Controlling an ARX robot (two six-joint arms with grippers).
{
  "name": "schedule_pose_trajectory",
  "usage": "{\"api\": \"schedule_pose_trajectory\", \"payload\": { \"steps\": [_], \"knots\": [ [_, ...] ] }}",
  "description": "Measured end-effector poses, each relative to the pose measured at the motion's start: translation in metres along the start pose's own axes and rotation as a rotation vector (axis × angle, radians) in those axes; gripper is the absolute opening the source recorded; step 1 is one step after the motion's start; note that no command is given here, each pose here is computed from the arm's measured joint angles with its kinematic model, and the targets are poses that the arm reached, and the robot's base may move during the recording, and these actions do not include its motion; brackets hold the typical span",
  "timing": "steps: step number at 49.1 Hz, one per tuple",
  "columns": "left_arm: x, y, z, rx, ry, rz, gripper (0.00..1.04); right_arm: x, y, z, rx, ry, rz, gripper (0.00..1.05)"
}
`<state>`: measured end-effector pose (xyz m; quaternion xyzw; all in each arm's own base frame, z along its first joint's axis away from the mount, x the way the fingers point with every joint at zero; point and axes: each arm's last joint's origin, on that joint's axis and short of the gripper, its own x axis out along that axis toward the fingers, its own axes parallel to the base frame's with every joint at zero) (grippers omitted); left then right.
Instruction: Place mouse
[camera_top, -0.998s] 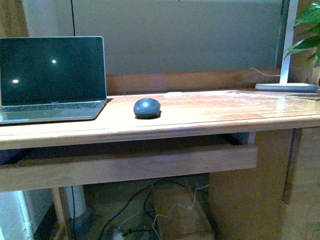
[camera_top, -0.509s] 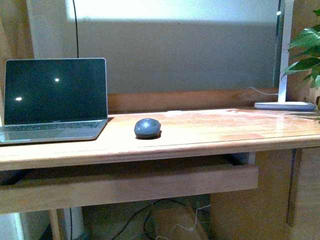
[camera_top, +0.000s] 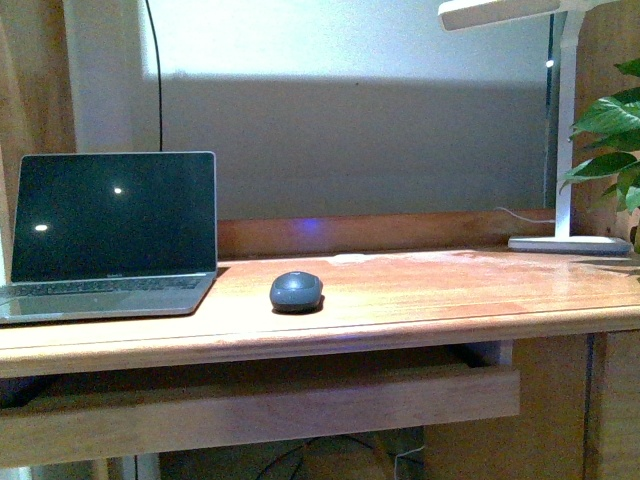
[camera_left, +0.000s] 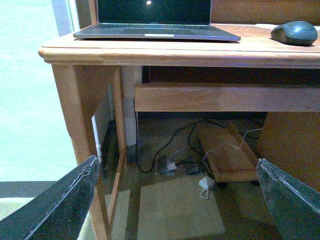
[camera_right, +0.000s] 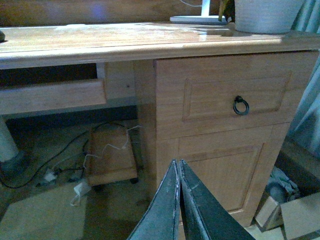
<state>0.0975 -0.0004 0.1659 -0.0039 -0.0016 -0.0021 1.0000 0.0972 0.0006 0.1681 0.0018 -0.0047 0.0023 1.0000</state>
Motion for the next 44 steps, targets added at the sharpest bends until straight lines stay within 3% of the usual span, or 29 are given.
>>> {"api": "schedule_pose_trajectory", "payload": {
  "steps": [12, 25, 37, 44],
  "knots": [
    [0.0000, 0.0000, 0.0000, 0.000, 0.000, 0.000, 0.97, 0.0000, -0.0003, 0.0000, -0.001, 0.000, -0.003, 0.03],
    [0.0000, 0.0000, 0.0000, 0.000, 0.000, 0.000, 0.97, 0.0000, -0.0003, 0.0000, -0.001, 0.000, -0.003, 0.44],
    [0.0000, 0.0000, 0.0000, 0.000, 0.000, 0.000, 0.97, 0.0000, -0.0003, 0.0000, -0.001, 0.000, -0.003, 0.96],
    [0.0000, 0.0000, 0.0000, 0.000, 0.000, 0.000, 0.97, 0.0000, -0.0003, 0.0000, -0.001, 0.000, -0.003, 0.97]
  ]
}}
